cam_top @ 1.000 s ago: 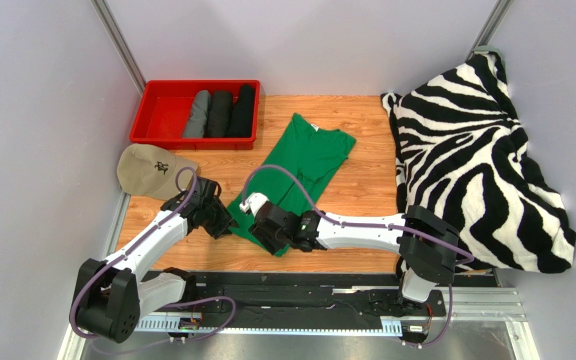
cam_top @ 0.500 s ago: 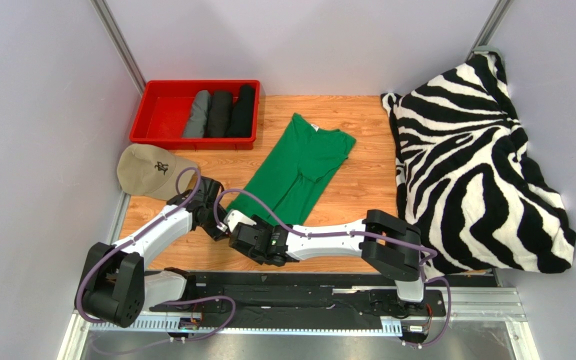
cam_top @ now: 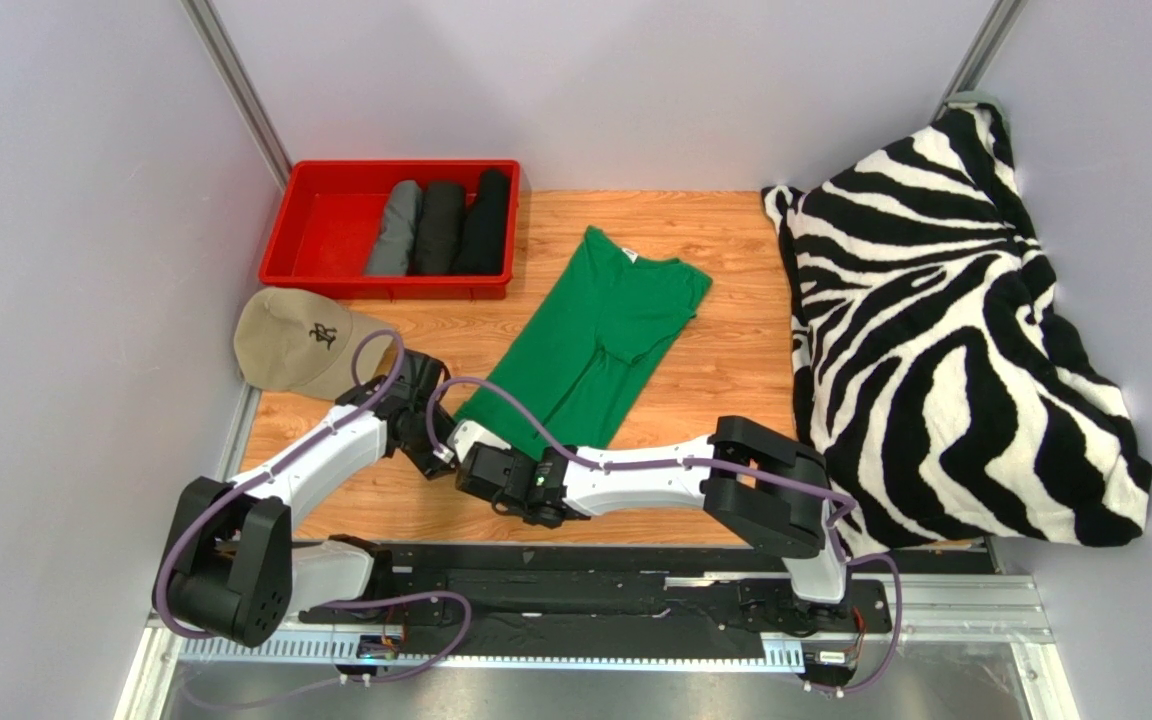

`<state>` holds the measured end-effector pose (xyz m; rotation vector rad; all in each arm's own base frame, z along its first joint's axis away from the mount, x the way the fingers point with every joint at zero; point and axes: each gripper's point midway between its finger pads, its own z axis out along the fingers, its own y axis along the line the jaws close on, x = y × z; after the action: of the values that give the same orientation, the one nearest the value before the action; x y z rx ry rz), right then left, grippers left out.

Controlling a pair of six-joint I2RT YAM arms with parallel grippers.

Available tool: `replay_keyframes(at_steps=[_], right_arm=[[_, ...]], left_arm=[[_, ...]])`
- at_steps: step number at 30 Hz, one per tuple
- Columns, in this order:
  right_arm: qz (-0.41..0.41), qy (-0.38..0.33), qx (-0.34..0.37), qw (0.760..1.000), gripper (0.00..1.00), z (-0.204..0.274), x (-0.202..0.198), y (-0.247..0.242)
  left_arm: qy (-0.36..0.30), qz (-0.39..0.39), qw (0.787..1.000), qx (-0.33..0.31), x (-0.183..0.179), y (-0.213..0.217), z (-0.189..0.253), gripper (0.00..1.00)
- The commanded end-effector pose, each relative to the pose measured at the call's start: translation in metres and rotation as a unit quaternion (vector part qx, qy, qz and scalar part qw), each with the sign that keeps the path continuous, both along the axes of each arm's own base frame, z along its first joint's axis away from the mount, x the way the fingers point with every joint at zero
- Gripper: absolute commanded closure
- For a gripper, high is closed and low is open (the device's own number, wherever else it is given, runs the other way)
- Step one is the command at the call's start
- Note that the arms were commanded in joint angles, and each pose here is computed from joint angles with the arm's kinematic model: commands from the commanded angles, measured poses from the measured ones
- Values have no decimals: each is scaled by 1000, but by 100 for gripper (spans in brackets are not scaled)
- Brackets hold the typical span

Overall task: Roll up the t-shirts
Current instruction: Roll the T-shirt to the center of the board.

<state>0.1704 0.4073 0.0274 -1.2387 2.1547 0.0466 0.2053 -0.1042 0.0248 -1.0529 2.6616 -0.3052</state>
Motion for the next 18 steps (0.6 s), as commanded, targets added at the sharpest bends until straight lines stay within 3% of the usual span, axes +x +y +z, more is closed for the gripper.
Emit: replay_keyframes(at_steps=[1,9,13,18], right_arm=[[-7,40,73,997,70,22,7,13],[-23,153,160,975,75,29,18,6],[-14,236,212,948,76,36,11,9],[-33,290,254,922,77,40,18,6]], left_arm=[[-47,-26,998,-18,20,-11,22,52],[-65,-59,996,-12,21,-10,37,54],[-79,-53,995,-12,19,-8,44,53],[-80,-47,995,-21,20,-11,42,50]])
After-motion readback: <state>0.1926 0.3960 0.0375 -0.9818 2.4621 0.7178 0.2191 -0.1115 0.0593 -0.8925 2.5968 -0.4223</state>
